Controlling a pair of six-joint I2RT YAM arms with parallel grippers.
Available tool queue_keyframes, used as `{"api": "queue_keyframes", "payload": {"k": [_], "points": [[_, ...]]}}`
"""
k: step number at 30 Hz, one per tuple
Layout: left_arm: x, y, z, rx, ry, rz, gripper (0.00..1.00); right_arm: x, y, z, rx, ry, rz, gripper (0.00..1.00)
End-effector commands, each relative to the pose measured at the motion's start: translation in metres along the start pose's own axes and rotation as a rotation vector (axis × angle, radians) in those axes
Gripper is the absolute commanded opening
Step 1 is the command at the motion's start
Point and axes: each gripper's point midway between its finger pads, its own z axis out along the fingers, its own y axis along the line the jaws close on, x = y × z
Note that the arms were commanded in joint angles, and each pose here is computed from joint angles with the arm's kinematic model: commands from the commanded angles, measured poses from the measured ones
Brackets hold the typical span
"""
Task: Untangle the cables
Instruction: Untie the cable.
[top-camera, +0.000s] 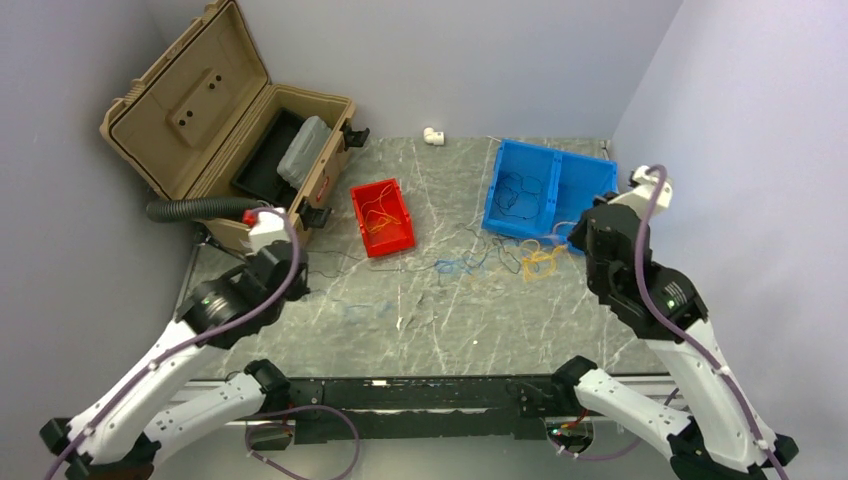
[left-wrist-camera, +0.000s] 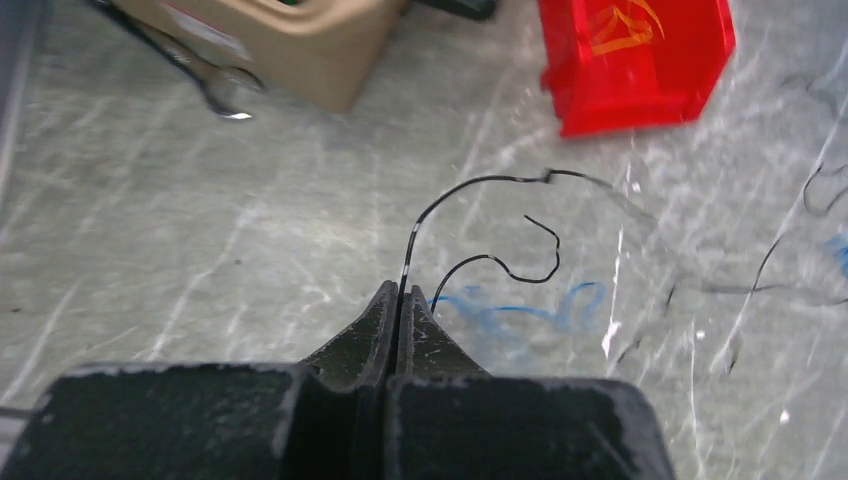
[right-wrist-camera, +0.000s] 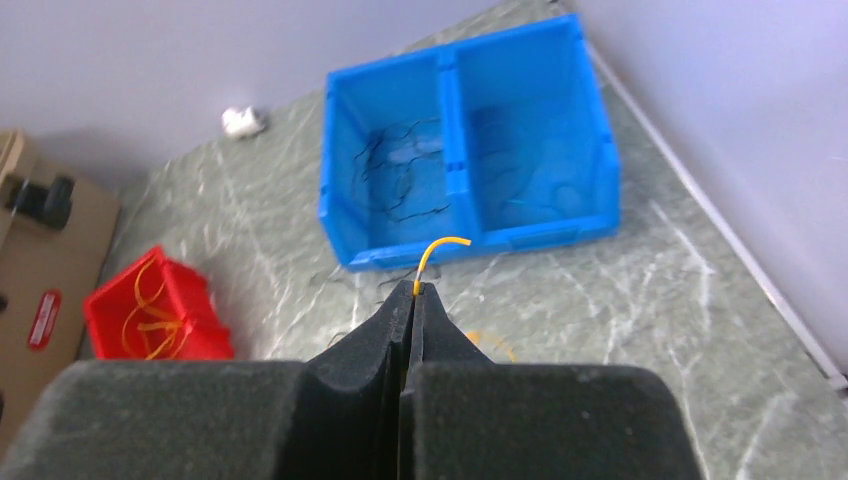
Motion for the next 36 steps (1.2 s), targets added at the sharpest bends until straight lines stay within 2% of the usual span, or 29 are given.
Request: {"api": "queue_keyframes", "payload": {"k": [1, 5, 8, 10, 15, 20, 23, 25, 26, 27, 28, 31, 33, 36], "points": [[-0.029, 0.056, -0.031, -0.180, -0.165, -0.119, 0.00, -0.015, -0.040, -0.010, 0.149, -0.108, 0.068, 0.00], [-0.039, 0.075, -0.046, -0.203, -0.242, -0.181, 0.00, -0.024, -0.051, -0.016, 0.180, -0.144, 0.088, 0.00], [-0.043, 0.077, -0.050, -0.194, -0.260, -0.177, 0.00, -0.028, -0.055, -0.019, 0.194, -0.158, 0.087, 0.00], [-0.043, 0.059, -0.045, -0.106, -0.248, -0.138, 0.00, -0.029, -0.049, -0.018, 0.161, -0.155, 0.069, 0.00], [-0.033, -0.019, -0.032, 0.277, -0.212, -0.010, 0.00, -0.019, -0.010, -0.014, -0.043, -0.091, 0.006, 0.00], [-0.025, -0.064, -0.028, 0.460, -0.152, 0.081, 0.00, 0.008, 0.039, -0.009, -0.259, 0.049, -0.097, 0.00], [-0.012, -0.095, -0.027, 0.582, -0.063, 0.181, 0.07, 0.026, 0.052, 0.000, -0.282, 0.116, -0.136, 0.00], [-0.006, -0.110, -0.024, 0.627, -0.009, 0.219, 0.16, 0.032, 0.056, 0.004, -0.292, 0.134, -0.143, 0.00], [-0.004, -0.116, -0.021, 0.642, 0.003, 0.228, 0.27, 0.034, 0.059, 0.004, -0.301, 0.139, -0.144, 0.00], [-0.002, -0.123, -0.020, 0.667, 0.017, 0.235, 0.46, 0.034, 0.060, 0.005, -0.305, 0.141, -0.137, 0.00], [0.000, -0.129, -0.019, 0.688, 0.026, 0.241, 0.60, 0.035, 0.062, 0.005, -0.310, 0.142, -0.136, 0.00], [0.000, -0.143, -0.015, 0.731, 0.027, 0.246, 0.87, 0.028, 0.066, 0.003, -0.322, 0.134, -0.128, 0.00], [-0.002, -0.155, -0.015, 0.766, 0.022, 0.254, 0.98, 0.019, 0.068, 0.001, -0.329, 0.120, -0.127, 0.00], [-0.004, -0.178, -0.018, 0.844, 0.013, 0.265, 0.99, 0.001, 0.074, -0.005, -0.350, 0.090, -0.123, 0.00]]}}
